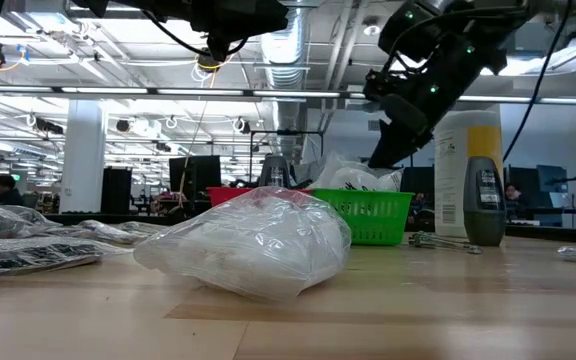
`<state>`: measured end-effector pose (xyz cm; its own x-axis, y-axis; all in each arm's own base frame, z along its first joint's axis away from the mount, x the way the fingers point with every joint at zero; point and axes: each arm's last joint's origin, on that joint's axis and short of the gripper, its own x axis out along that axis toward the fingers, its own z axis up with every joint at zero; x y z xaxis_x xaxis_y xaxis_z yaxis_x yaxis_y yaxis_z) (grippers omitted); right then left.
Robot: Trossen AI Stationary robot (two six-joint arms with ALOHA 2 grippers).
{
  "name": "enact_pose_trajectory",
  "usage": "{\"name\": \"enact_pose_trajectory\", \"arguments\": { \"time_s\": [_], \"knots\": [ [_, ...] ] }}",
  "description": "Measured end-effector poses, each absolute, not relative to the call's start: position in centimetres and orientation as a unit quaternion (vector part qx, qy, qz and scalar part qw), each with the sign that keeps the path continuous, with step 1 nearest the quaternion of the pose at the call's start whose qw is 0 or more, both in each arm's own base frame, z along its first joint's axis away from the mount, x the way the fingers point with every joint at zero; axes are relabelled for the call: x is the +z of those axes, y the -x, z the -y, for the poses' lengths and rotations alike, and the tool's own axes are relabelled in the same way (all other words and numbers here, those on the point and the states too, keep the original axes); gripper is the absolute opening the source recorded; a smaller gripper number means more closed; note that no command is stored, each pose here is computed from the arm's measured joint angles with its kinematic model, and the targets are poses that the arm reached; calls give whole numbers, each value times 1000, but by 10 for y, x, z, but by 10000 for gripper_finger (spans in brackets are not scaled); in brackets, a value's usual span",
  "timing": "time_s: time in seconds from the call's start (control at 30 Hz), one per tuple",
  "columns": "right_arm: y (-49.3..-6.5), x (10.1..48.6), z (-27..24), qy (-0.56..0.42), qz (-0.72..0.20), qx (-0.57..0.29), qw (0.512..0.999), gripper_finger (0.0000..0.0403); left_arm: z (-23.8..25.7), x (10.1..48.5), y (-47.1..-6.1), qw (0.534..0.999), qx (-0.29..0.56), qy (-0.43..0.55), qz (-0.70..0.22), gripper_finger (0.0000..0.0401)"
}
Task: Pick & Place Travel size toiletries
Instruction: Put the white cotton pack into the bottom green bin, then put the silver nail cutter into the top green bin
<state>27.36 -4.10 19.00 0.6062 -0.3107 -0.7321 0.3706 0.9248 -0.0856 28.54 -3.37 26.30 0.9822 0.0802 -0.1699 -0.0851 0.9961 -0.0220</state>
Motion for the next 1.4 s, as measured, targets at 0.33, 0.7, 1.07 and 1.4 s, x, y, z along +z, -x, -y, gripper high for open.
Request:
{"name": "enact_pose_trajectory", "arguments": {
  "time_s": [0.33, 0.7, 1.07, 1.4],
  "knots": [
    [-266, 205, 39, -36, -384, -189, 903, 0, 34, 263, -285, 995, 42, 15, -85, 66],
    [-281, 183, 32, -19, -402, -166, 900, 2, 34, 263, -285, 995, 40, 15, -85, 66],
    [-277, 184, 26, -18, -420, -121, 899, 86, 34, 263, -285, 995, 40, 15, -85, 66],
    [-265, 207, 8, -8, -394, -92, 914, 192, 34, 263, -285, 995, 40, 15, -85, 66]
  ]
}}
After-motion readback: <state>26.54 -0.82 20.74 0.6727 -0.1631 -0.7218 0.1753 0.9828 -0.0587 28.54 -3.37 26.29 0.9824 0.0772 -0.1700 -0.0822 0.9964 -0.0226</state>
